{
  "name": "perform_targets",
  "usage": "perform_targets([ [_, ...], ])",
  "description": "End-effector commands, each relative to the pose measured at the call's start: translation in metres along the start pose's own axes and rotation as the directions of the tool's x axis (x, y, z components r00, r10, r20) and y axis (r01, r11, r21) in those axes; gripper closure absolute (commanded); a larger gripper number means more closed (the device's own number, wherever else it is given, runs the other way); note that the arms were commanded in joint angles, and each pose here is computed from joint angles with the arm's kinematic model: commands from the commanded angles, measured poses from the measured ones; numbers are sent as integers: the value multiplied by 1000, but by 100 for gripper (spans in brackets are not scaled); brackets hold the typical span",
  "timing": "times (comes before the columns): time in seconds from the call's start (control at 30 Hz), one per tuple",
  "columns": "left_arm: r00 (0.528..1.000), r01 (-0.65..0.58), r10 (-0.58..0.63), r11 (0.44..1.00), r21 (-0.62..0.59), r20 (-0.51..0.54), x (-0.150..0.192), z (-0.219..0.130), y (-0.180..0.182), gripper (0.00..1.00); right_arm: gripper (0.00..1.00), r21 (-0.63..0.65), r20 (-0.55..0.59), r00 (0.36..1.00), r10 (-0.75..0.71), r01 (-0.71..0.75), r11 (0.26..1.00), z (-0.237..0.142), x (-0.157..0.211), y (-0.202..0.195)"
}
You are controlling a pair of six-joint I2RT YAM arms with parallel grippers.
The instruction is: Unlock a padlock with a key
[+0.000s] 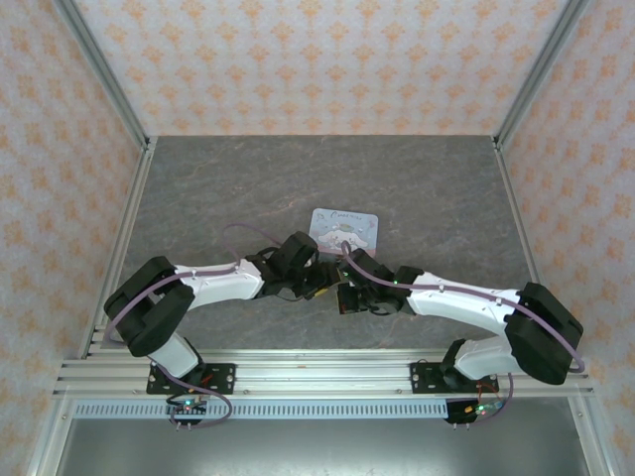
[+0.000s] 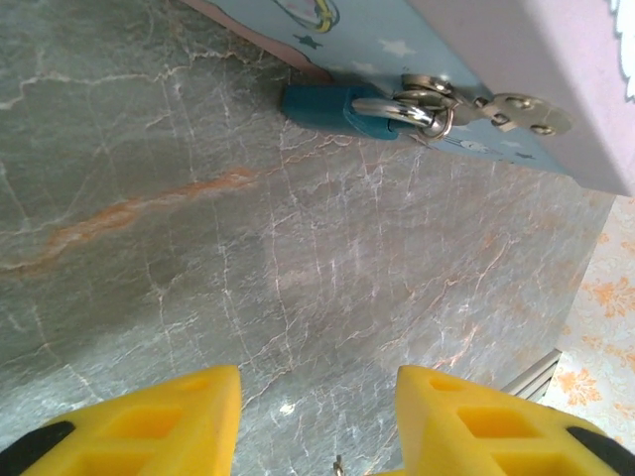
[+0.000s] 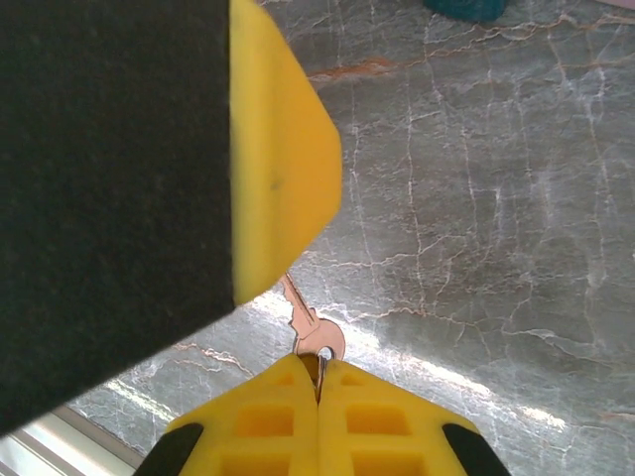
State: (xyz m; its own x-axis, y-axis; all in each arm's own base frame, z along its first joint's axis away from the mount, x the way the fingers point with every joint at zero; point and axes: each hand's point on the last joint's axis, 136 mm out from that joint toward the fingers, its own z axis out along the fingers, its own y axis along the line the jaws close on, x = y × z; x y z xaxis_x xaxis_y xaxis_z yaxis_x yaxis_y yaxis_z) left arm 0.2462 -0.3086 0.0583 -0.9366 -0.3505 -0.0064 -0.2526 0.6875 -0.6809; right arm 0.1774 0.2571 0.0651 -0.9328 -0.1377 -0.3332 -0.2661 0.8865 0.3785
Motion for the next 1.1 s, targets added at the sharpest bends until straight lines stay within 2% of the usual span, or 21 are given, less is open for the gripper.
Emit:
perform_targets([
  [0.0,1000,-6,6,1000,28,6,0,2,-14,58,100,-38,65,998,22,-20,999,-9,-20,12],
  [0.1,1000,-7,7,1000,27,3,1,3,-14,59,100,-43,69,997,26,-23,999,-10,-21,13],
  [0.47,1000,-13,13,1000,23,-2,4,6,-15,74,100,-48,76,996,37,-34,998,-10,-24,12],
  [1.07,1000,-21,21,1000,17,-12,9,10,-17,88,100,-49,86,995,45,-40,998,-9,-25,11],
])
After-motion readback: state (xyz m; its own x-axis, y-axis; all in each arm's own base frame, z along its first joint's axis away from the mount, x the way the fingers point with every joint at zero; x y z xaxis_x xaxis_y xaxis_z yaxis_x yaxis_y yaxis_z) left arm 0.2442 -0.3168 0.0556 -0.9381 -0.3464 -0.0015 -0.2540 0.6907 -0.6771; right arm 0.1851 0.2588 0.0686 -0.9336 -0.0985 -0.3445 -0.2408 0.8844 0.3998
